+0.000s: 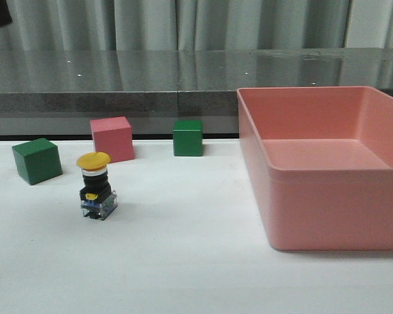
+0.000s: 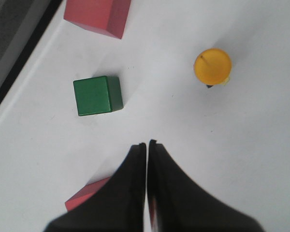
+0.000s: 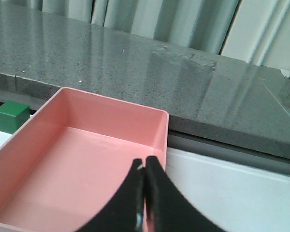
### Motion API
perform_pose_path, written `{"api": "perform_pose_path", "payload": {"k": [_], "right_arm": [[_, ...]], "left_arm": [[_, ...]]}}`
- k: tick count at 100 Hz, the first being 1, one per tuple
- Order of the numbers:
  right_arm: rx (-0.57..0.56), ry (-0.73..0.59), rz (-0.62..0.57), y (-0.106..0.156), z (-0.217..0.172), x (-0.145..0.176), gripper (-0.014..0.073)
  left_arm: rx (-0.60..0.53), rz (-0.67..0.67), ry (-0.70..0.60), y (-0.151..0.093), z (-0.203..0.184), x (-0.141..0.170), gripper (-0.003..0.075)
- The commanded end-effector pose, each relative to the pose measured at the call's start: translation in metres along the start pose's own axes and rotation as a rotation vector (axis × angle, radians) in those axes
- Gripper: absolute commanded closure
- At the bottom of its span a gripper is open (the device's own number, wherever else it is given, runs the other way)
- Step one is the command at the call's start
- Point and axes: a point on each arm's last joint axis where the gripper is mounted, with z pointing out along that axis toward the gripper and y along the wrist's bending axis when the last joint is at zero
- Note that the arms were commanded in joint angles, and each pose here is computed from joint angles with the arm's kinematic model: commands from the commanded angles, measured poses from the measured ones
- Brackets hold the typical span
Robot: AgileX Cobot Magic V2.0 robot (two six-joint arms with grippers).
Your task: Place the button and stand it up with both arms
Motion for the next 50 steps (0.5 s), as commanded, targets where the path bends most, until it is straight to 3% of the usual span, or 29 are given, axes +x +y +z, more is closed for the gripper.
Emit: {"api": "perform_pose_path", "payload": {"k": [1,18,50], "right_arm": [[0.022,-0.092,0.000,-0.003,-0.002,-0.015,0.0657],[0.022,-0.092,0.000,-0.003,-0.002,-0.015,0.0657],[0.022,-0.092,0.000,-0.003,-0.002,-0.015,0.0657]], "left_arm": [[-0.034,-0.082,-0.193,0.001,-0.044,0.010,0.0740],[-0.167,-0.147,-0.434,-0.009,-0.067,0.035,0.0740],[-0.324,-0.233,-0.671,-0.074,-0.048,0.116,0.0740]]}}
